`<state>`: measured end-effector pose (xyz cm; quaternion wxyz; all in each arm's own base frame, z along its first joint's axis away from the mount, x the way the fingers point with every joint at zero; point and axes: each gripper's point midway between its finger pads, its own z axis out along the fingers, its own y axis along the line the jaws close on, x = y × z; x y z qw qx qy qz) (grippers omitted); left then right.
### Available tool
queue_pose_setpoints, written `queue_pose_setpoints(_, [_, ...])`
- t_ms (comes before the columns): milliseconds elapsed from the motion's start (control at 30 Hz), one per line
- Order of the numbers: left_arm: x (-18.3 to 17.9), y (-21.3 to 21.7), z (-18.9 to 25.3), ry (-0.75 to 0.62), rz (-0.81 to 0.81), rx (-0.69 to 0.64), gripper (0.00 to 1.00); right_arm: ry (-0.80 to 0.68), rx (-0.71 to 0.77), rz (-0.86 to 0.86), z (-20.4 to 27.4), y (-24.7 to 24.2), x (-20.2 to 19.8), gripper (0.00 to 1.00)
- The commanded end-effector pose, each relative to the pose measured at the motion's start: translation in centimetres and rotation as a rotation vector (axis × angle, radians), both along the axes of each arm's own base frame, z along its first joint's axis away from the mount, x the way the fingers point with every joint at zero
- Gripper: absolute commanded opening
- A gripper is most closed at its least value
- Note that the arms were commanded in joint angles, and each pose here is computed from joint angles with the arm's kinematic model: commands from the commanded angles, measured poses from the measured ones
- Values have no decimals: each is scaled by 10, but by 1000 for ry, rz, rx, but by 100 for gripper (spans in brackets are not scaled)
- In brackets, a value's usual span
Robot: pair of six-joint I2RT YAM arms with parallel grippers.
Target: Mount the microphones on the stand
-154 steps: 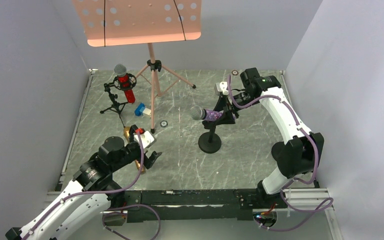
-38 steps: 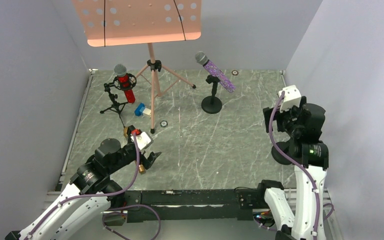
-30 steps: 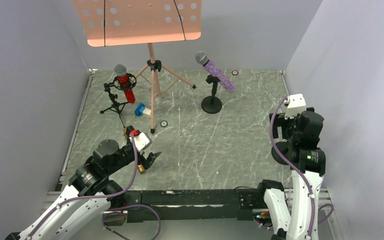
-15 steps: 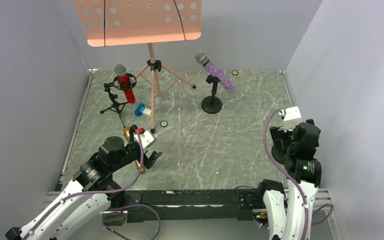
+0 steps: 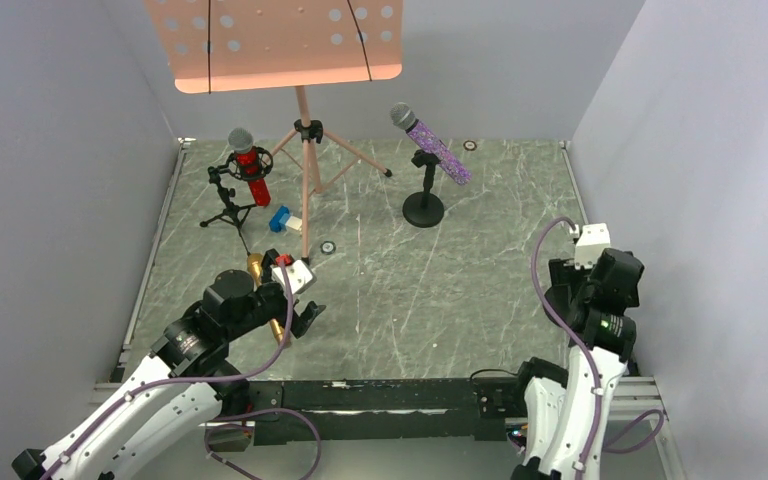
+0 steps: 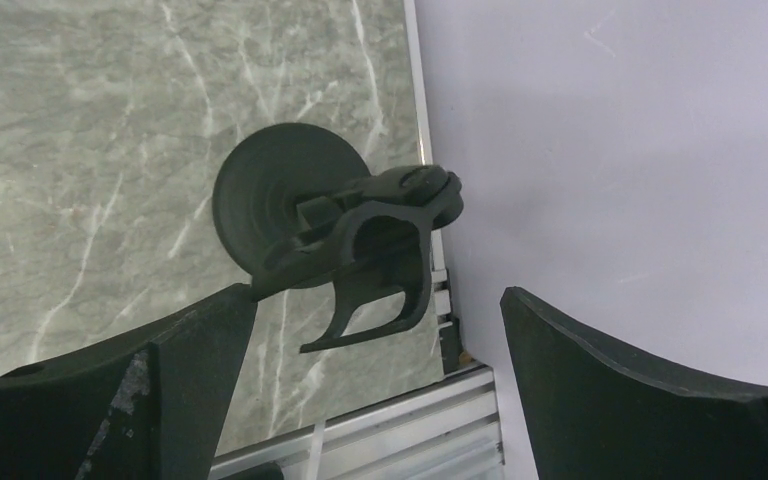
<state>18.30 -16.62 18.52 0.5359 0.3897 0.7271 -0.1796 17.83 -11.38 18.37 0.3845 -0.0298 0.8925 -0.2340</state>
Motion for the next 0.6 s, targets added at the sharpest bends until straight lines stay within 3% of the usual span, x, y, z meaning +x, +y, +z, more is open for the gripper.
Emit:
queue_pose_setpoints(0, [4, -3, 18, -45, -3, -31, 99, -31, -9, 35, -5, -9, 7, 99])
queue_pose_setpoints(267, [3, -5, 17, -38, -14, -27, 99, -14, 26, 124, -30, -16, 6, 99])
queue_pose_setpoints(567, [2, -5, 19, -44, -17, -34, 99, -107, 128, 252, -45, -24, 7, 99])
